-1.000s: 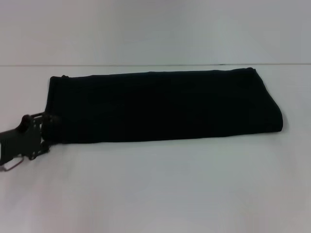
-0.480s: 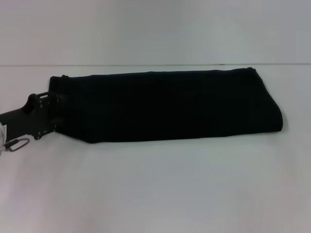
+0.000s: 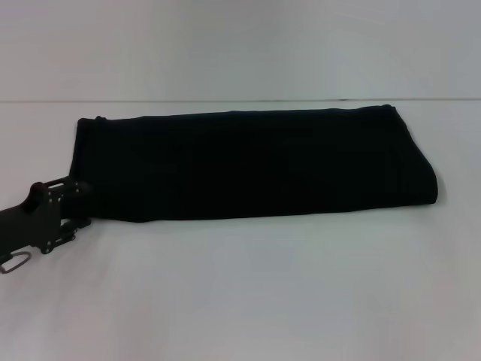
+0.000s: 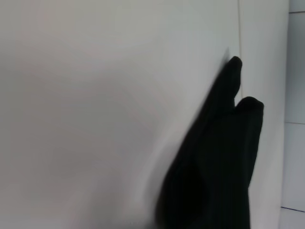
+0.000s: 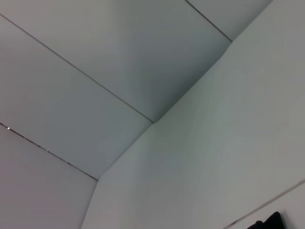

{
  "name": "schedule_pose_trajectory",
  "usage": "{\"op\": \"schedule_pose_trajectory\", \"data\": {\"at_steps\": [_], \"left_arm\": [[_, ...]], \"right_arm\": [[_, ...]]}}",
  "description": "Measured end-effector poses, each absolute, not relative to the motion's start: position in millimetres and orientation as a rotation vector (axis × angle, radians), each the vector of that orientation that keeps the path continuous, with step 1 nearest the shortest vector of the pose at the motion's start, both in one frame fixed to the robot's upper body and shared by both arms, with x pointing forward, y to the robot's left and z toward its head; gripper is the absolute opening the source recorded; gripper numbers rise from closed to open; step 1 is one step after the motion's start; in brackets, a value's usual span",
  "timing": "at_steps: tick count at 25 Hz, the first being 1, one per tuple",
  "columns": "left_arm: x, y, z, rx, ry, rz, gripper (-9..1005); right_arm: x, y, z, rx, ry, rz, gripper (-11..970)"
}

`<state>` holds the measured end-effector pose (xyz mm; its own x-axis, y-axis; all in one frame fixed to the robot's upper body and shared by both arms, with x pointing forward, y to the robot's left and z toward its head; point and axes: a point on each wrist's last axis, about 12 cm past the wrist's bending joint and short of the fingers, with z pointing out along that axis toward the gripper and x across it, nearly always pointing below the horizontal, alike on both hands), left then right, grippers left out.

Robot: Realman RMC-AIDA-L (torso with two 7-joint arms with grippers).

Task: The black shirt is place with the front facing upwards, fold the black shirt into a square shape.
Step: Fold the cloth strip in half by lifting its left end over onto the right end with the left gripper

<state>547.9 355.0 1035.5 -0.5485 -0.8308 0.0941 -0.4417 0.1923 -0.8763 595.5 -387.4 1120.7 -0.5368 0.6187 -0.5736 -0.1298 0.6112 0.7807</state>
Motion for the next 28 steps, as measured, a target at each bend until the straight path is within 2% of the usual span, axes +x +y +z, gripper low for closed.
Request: {"op": "schedule_pose_trajectory", "data": {"at_steps": [14, 20, 28], "left_arm": [[564, 350, 1037, -1.213, 2.088, -1.23, 631], [576, 342, 1050, -1.112, 2.088, -1.27, 631], [563, 348, 1038, -1.167, 2.107, -1.252, 631]], "right_arm": [[595, -387, 1118, 0.405, 1.914, 1.013, 743], [595, -388, 1118, 0.405, 1.911, 1.012, 738], [592, -391, 1116, 0.418, 1.909, 1.01, 738]]}}
